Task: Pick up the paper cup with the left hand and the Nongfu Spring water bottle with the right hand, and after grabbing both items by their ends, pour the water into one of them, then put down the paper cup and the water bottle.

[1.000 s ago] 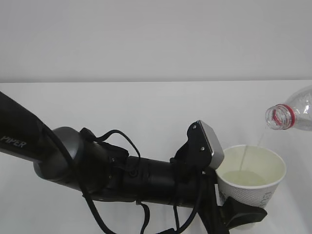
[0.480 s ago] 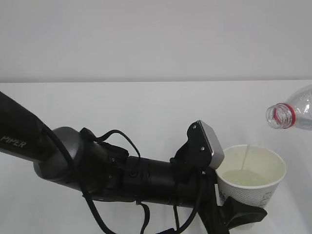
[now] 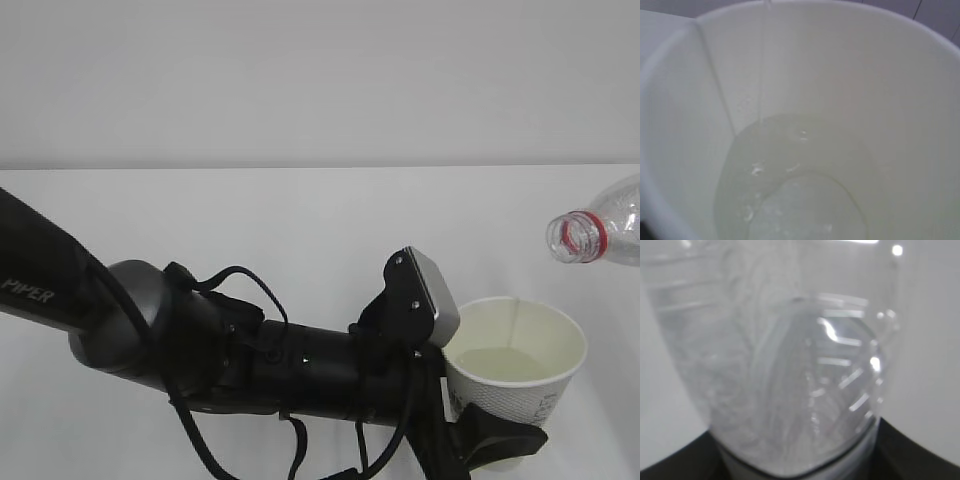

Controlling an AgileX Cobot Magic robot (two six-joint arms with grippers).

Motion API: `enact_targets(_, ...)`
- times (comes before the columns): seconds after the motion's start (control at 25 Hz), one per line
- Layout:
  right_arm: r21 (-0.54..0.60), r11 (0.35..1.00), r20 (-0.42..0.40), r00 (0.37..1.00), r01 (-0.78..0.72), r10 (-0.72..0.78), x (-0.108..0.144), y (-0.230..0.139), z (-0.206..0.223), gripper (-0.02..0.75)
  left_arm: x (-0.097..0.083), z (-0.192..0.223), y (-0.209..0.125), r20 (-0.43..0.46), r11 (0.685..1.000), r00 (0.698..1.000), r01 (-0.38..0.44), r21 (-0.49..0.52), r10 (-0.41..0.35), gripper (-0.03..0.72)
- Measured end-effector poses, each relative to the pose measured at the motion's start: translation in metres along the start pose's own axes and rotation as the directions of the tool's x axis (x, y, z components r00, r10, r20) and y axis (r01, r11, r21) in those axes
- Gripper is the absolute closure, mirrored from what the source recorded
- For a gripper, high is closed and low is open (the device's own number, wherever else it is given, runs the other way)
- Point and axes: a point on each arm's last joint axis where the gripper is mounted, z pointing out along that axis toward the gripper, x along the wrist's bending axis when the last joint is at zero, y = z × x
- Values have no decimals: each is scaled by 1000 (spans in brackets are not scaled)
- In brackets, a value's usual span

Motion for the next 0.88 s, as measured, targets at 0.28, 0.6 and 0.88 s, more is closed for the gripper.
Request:
enact_targets(0.28,0,1000,0,1000,7,-7,0,0,0,337,0,0,-1,-5,1000,1000,0,8,0,145)
enact_targets(0.6,0,1000,0,1000,11,-11,0,0,0,337,1,0,-1,-9,1000,1000,1,13,-1,145)
enact_targets(0.88,0,1000,0,1000,16,-16,0,0,0,337,1,0,-1,-9,1000,1000,1,13,-1,145)
